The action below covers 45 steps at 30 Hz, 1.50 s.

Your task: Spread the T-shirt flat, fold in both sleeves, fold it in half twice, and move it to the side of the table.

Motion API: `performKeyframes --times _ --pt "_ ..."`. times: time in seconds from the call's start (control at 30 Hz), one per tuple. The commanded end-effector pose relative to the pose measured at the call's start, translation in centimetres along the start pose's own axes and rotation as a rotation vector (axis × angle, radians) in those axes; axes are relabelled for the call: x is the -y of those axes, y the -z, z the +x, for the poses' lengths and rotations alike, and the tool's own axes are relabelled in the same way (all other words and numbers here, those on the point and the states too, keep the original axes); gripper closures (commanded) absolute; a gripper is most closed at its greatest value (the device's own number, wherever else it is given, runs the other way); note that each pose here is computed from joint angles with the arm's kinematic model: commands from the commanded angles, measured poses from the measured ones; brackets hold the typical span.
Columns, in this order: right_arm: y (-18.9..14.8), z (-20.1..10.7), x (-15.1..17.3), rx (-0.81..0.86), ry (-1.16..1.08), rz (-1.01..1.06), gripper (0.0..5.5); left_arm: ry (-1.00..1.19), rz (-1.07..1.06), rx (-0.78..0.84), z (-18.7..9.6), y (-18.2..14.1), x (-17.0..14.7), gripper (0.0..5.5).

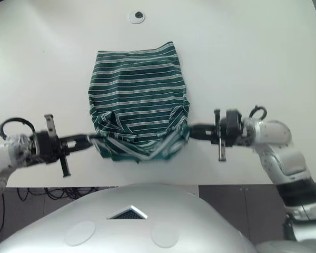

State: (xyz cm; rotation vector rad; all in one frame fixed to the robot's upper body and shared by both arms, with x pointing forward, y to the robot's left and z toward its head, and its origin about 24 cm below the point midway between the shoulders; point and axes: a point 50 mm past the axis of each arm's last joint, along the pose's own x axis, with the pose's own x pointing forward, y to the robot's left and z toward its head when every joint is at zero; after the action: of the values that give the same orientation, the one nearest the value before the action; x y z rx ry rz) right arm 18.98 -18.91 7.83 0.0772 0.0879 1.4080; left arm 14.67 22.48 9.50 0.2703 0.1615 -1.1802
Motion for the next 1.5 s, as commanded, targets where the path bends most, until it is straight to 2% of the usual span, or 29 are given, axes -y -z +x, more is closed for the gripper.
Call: performKeyframes --times 0.03,0.13,0.33,0.43,0.6,0.73,0.77,0.93,1.03,1.1,1.2,1.27,1.37,1.4,1.43,1.5 --pt "-0.3 0.5 4.1 0.003 0.195 -0.079 5.5 -0.169 0.008 0.057 0.8 0.9 -3.4 5.48" --pt "-0.6 1.2 6.7 0.016 0.314 -0.137 5.5 -0.253 -0.002 0.056 1.5 2.1 -5.5 5.48" --pt "0.3 3.4 10.0 -0.04 0.445 -0.201 5.5 -0.419 -0.057 0.042 3.2 4.3 -9.5 5.48" --pt "1.0 3.9 11.6 -0.086 0.515 -0.214 5.5 -0.478 -0.057 -0.042 4.3 5.5 -11.7 5.48" --pt "2.6 5.1 12.9 -0.149 0.545 -0.218 5.5 -0.533 -0.063 -0.111 5.1 6.7 -13.3 5.48" --pt "3.4 5.4 13.7 -0.171 0.587 -0.178 5.5 -0.522 -0.083 -0.098 6.4 6.6 -13.9 5.48" --pt "3.5 5.5 14.0 -0.173 0.6 -0.159 5.18 -0.524 -0.093 -0.088 6.7 6.4 -14.1 5.24" --pt "2.7 6.5 15.8 -0.161 0.731 -0.054 4.41 -0.6 -0.275 0.036 7.0 4.7 -16.5 4.58" --pt "1.4 7.3 17.0 -0.122 0.812 0.013 4.37 -0.616 -0.397 0.085 7.1 3.3 -18.3 4.17" --pt "0.7 7.6 17.6 -0.118 0.857 0.032 4.37 -0.632 -0.451 0.05 7.4 3.2 -19.1 3.92" --pt "0.4 7.1 18.1 -0.135 0.936 0.038 4.37 -0.732 -0.492 -0.066 7.3 4.7 -19.6 3.6" --pt "0.3 7.0 18.0 -0.126 0.922 0.006 4.37 -0.77 -0.498 -0.081 6.8 5.5 -19.4 3.32" --pt "-0.3 7.5 16.8 -0.07 0.746 -0.181 4.37 -0.634 -0.376 0.123 6.9 4.0 -18.7 3.2" --pt "-0.6 7.3 16.3 -0.094 0.698 -0.339 4.37 -0.565 -0.254 0.147 6.8 3.3 -17.8 3.2" --pt "-0.7 7.2 15.7 -0.133 0.652 -0.467 4.37 -0.507 -0.135 0.131 6.8 3.0 -16.9 3.2" --pt "-0.2 7.1 14.6 -0.276 0.54 -0.728 4.37 -0.385 0.199 -0.003 6.5 2.6 -14.5 3.2"
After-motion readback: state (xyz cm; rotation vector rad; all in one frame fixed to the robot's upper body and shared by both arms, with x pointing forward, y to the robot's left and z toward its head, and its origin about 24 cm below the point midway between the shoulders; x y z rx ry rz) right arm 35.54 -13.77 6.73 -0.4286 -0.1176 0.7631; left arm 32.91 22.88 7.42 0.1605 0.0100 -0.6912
